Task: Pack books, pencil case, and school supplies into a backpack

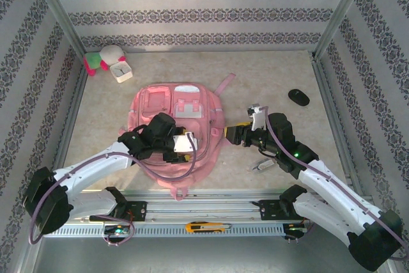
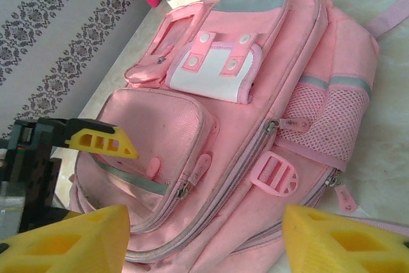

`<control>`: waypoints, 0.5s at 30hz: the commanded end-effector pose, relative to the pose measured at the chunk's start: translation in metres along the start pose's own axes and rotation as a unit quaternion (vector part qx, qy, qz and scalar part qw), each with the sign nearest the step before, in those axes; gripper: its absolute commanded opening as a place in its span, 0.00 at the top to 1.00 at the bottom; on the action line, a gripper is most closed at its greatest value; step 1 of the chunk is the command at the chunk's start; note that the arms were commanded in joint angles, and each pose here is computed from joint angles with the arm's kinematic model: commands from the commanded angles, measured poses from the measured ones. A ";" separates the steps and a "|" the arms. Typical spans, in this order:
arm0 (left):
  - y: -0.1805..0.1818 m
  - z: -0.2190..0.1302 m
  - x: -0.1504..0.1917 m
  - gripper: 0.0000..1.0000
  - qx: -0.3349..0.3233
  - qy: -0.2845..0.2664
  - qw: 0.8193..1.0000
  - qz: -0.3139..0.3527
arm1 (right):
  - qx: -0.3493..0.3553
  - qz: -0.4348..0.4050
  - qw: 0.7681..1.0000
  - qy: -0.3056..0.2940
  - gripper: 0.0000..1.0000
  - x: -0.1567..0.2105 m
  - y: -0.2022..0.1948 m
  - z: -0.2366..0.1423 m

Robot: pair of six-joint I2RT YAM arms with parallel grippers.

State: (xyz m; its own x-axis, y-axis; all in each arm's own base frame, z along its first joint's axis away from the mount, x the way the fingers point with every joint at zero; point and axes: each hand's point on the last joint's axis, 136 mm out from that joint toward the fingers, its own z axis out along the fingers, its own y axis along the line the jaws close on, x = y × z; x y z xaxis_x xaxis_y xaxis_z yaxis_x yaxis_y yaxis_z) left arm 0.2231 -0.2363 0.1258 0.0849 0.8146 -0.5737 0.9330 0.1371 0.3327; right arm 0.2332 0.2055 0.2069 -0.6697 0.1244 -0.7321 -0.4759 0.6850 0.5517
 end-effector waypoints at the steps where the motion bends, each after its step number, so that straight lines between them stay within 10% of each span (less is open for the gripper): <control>1: 0.005 0.005 0.000 0.34 -0.018 0.007 1.000 0.002 | -0.013 -0.020 1.000 -0.002 0.36 0.000 0.004 0.002; 5: 0.020 -0.018 -0.023 0.95 -0.043 -0.031 0.998 -0.020 | -0.014 -0.084 0.996 -0.002 0.38 0.004 0.000 0.006; 10: 0.023 -0.069 -0.059 1.00 -0.021 -0.163 0.986 -0.015 | -0.073 -0.313 0.946 0.046 0.42 0.020 0.014 0.028; 15: 0.024 -0.082 -0.050 1.00 -0.031 -0.166 0.986 0.013 | -0.142 -0.436 0.882 0.103 0.42 0.026 0.021 0.056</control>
State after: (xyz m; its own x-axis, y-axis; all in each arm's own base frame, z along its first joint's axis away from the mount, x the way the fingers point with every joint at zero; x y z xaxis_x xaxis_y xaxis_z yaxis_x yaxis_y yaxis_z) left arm 0.2238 -0.2178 0.1906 0.1041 0.6687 -0.7362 0.9096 0.2354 0.3424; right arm 0.2396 0.2430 0.1595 -0.3533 -0.4246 -0.8336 -0.8656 0.4864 0.1191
